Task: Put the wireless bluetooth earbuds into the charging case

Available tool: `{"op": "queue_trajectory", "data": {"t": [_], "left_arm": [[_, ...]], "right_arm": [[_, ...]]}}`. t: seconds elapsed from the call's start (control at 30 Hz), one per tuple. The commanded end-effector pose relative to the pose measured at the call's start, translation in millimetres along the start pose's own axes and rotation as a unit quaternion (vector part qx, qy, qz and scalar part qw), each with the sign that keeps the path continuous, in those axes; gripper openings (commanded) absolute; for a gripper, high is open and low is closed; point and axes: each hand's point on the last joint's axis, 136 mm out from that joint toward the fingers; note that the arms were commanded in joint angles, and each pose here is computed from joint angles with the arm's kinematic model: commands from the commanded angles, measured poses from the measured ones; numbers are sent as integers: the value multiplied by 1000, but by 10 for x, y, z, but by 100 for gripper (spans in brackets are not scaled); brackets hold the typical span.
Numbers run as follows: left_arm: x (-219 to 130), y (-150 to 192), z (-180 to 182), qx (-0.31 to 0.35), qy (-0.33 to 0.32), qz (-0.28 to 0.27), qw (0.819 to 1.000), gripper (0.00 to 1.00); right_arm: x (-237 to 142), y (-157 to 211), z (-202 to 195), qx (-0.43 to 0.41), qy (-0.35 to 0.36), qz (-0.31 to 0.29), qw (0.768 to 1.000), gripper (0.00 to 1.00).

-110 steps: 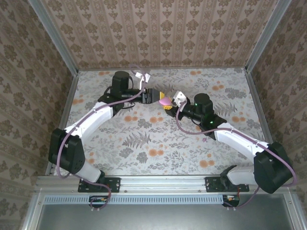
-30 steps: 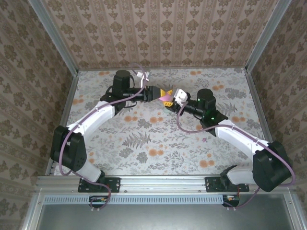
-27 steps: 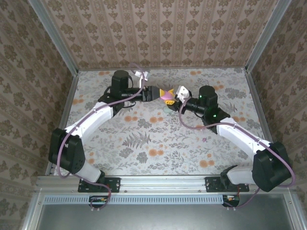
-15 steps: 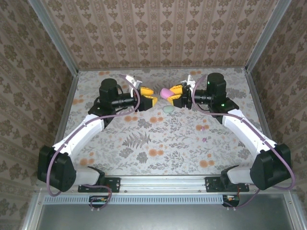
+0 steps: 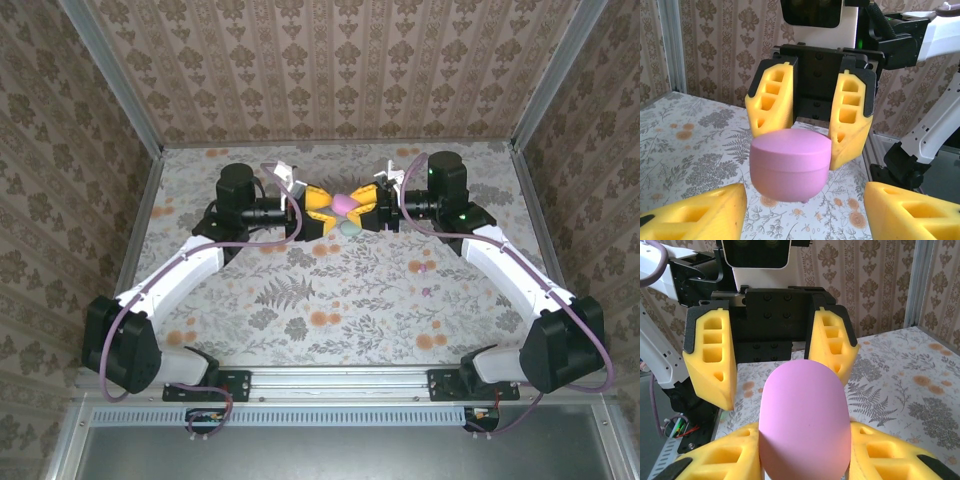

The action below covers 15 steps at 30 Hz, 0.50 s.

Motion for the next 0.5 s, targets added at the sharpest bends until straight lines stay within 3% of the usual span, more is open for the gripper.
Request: {"op": "queue_trajectory", "data": {"t": [0.0,0.47], "left_arm": [[47,-106,-78,22,23,-4,999,63],[85,-158,-28,14,11,-9,1000,60]], "right_arm": [[-20,-103,7,-27,-1,-13,1000,33],[-4,-109,58,-39,-12,-18,999,33]]}}
Point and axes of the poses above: each hand's point on the last joint's axis, 136 mm out from that joint toward the fingers, its own x axis out along the fingers, its own z axis along the line the jaws close on, y = z × x, and after that the axes turned 11 degrees about -x, right-handed
